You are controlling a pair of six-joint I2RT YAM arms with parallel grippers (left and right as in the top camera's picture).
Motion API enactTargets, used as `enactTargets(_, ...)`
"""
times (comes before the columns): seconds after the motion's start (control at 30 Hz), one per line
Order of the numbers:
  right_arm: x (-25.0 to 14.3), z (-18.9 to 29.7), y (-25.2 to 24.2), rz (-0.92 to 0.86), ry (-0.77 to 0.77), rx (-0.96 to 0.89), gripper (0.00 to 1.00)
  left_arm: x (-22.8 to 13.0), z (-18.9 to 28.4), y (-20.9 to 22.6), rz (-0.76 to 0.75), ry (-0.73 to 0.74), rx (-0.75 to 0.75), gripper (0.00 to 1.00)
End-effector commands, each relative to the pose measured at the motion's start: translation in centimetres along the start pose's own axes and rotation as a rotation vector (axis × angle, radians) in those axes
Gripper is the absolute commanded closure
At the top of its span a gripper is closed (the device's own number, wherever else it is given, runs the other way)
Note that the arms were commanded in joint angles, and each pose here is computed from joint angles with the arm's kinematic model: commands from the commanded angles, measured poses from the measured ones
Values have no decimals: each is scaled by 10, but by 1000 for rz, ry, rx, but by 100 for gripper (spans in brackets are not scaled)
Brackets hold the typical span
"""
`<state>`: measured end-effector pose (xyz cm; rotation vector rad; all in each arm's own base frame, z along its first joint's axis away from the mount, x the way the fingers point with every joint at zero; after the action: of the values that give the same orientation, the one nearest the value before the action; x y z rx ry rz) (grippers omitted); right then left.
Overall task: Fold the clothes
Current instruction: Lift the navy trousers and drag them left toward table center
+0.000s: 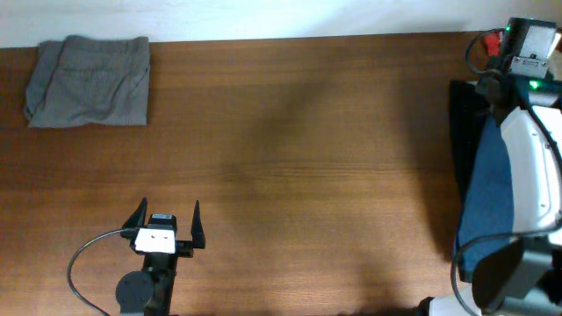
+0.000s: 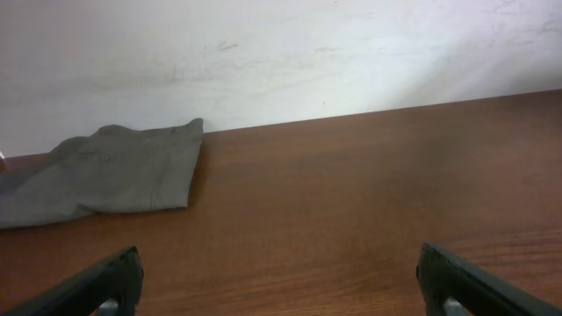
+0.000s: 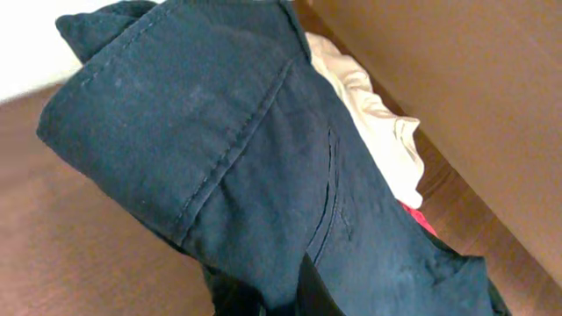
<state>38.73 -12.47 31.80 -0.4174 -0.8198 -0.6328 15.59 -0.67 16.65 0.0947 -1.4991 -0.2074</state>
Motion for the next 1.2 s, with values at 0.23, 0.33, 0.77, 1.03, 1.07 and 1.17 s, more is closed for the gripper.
enactTargets(0.23, 34, 144, 21, -107, -331, 281, 96, -3, 0, 1, -16, 5, 8, 1)
enactTargets(0.33, 31, 157, 27, -101, -349, 295, 95, -3, 0, 1, -16, 5, 8, 1)
enactTargets(0.77, 1, 109, 53, 31, -160, 227, 96, -3, 0, 1, -16, 5, 8, 1)
enactTargets(1.03, -43, 67, 118, 149, 120, 553, 96, -3, 0, 1, -16, 5, 8, 1)
enactTargets(1.07, -50, 65, 128, 165, 151, 598, 96, -3, 0, 1, -16, 5, 8, 1)
enactTargets(1.17, -70, 66, 154, 218, 215, 671, 96, -3, 0, 1, -16, 5, 8, 1)
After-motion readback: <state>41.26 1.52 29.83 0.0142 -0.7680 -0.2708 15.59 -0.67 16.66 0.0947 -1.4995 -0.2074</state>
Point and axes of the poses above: each gripper's point midway between its finger pads, its own z axis back along the fingers, its own y axis along the line the jaws close on, x = y × z, the point moved 9 cm from there along z, back along the fingers, and after that the axes turned 6 degrees about -z, right-handed, at the moved point
